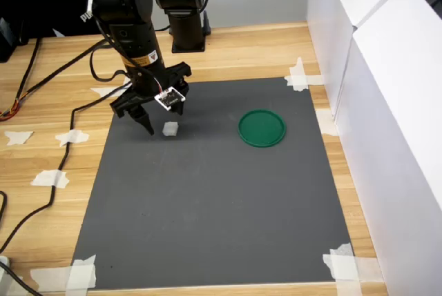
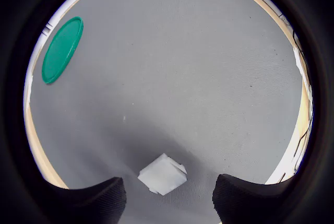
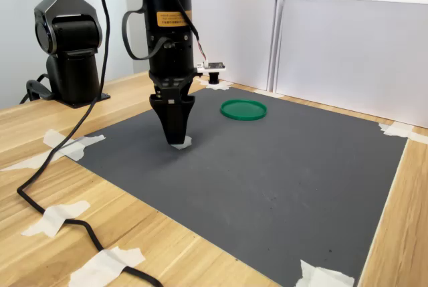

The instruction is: Grasp a white terminal and put it on the green lid.

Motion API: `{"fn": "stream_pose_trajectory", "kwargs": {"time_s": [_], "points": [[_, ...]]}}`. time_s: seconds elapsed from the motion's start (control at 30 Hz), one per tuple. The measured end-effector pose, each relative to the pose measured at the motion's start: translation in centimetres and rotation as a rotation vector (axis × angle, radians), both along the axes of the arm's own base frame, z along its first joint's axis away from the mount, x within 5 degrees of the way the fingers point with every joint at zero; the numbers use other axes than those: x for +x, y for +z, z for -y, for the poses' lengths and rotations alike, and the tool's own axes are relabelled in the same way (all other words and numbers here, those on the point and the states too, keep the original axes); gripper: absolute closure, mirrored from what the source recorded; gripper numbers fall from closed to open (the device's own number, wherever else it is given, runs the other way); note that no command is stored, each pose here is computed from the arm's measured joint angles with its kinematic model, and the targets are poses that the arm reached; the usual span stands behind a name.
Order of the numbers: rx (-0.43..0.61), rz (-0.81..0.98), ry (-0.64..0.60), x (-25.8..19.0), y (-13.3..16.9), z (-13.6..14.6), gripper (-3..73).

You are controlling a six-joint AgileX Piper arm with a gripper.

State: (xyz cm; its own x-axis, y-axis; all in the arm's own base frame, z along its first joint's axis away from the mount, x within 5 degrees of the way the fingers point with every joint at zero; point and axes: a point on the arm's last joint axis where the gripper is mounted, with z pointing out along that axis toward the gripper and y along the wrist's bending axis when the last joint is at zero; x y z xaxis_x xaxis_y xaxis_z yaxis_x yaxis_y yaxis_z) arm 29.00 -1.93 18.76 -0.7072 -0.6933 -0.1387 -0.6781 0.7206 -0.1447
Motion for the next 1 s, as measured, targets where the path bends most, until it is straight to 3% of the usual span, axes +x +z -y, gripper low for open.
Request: {"fn": "stream_pose_trajectory", "kwargs": {"time_s": [0.33,0.5,1.0], "points": [[-0.007,-0.014,0.052,0.2,-0.6,-0.1,-0.5],[-0.029,-0.015,0.135,0.3,-0.6,-1.2,-0.4],[-0.031,-0.036,0.024,0.5,-1.5,-1.4,-0.4]]}}
